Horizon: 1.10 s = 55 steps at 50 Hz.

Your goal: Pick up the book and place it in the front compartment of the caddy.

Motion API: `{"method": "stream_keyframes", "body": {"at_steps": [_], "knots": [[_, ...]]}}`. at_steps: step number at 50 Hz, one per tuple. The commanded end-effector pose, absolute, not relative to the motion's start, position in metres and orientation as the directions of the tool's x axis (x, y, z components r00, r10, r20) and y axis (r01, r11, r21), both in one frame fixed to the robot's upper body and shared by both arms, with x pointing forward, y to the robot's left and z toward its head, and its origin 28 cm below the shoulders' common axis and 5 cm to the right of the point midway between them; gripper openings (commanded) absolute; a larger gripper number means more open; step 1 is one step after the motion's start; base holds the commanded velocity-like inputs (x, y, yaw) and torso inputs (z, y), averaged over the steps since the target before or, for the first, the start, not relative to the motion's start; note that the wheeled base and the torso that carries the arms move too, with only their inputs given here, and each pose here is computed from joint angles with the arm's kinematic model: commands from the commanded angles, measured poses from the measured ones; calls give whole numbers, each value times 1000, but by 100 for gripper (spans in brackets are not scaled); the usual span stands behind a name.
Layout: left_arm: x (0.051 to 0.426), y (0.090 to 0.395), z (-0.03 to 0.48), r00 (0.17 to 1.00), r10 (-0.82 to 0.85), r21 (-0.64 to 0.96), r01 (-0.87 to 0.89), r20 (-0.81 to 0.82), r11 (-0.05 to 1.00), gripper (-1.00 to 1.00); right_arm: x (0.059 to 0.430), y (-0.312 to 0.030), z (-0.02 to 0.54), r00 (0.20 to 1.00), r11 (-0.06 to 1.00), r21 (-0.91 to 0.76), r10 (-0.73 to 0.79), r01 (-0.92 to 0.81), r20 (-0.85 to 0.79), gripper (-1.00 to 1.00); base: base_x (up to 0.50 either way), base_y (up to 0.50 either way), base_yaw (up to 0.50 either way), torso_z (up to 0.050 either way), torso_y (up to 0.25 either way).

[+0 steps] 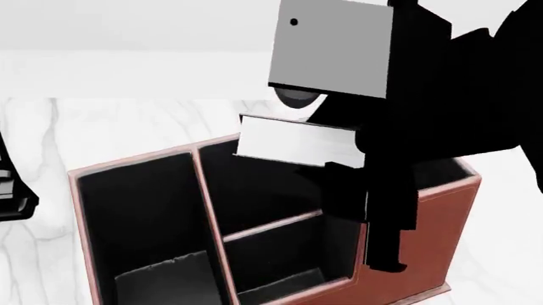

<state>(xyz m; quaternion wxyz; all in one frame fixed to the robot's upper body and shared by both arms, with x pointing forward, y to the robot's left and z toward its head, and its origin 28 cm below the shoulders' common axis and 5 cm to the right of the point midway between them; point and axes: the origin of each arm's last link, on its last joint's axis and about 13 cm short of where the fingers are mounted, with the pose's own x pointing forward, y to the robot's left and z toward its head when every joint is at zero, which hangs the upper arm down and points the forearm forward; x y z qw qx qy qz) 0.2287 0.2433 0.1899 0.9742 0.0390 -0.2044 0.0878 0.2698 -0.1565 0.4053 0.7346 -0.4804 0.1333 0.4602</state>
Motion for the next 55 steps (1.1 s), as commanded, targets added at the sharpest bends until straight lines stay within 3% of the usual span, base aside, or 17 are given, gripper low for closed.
{"method": "stream_keyframes", "body": {"at_steps": [1, 10, 17, 36, 55], "knots": [[229, 246, 193, 895, 159, 25, -187, 416, 982, 100, 280, -156, 451, 564, -33, -676, 523, -736, -639, -100, 0, 0, 0, 0, 0], [228, 247, 194, 894, 162, 26, -189, 417, 982, 100, 289, -156, 463, 561, -69, -687, 520, -724, -644, -100, 0, 0, 0, 0, 1], [229, 247, 195, 894, 161, 28, -189, 419, 981, 100, 306, -155, 464, 504, -106, -672, 578, -733, -642, -100, 0, 0, 0, 0, 1], [228, 247, 195, 894, 164, 28, -193, 418, 981, 100, 358, -161, 454, 370, -68, -597, 727, -799, -578, -100, 0, 0, 0, 0, 1], [228, 247, 194, 894, 165, 29, -195, 417, 980, 100, 386, -164, 436, 318, -83, -488, 662, -869, -679, -100, 0, 0, 0, 0, 1]]}}
